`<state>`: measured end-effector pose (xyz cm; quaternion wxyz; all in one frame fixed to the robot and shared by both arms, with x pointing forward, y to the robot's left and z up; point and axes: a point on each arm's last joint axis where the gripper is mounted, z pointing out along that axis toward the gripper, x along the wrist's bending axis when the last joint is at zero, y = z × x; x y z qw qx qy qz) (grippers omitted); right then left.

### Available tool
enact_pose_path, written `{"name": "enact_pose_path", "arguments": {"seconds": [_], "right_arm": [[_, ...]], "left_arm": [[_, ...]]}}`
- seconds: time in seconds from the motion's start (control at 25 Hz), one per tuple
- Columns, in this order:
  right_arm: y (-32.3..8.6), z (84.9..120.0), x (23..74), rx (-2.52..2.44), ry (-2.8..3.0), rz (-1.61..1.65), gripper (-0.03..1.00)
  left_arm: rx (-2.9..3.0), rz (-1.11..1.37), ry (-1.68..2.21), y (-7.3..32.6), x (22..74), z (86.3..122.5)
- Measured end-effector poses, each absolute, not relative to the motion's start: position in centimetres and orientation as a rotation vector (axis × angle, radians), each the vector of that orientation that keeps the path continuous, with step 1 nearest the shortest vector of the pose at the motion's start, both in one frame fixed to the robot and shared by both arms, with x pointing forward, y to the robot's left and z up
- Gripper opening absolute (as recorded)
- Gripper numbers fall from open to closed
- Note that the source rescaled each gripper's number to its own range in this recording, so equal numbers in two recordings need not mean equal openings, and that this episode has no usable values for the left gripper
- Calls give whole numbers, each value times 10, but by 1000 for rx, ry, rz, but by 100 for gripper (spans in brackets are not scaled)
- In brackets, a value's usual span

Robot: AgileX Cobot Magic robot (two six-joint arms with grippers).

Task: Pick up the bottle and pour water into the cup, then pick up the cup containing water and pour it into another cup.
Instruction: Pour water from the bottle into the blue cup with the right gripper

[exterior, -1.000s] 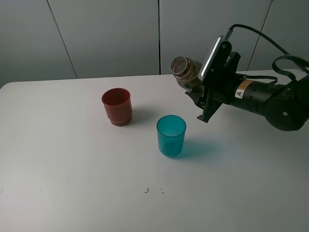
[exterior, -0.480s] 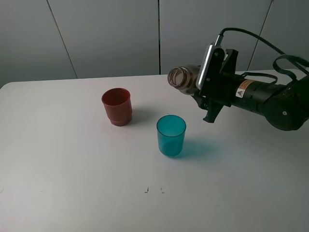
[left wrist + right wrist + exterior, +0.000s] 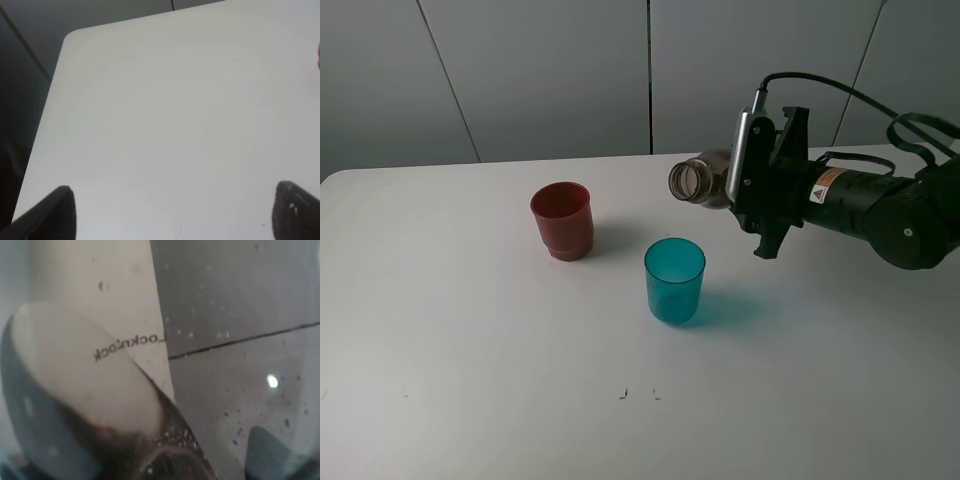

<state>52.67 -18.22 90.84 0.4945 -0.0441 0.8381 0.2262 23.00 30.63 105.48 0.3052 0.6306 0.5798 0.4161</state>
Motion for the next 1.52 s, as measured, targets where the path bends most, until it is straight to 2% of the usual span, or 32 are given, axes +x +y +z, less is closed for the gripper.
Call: {"name": "enact_pose_path", "arguments": {"seconds": [0.48,0.76,1.52], "right_arm": [[-187,906,530,-102,2032,519,2],[-187,885,530,-135,2095,488,2],[-187,885,530,-334,2051,373,2]], "left_arm": [[1670,1102,1535,306,230,1055],[1670,1102,1535,306,230,1055],[1670,1102,1535,306,230,1055]]}}
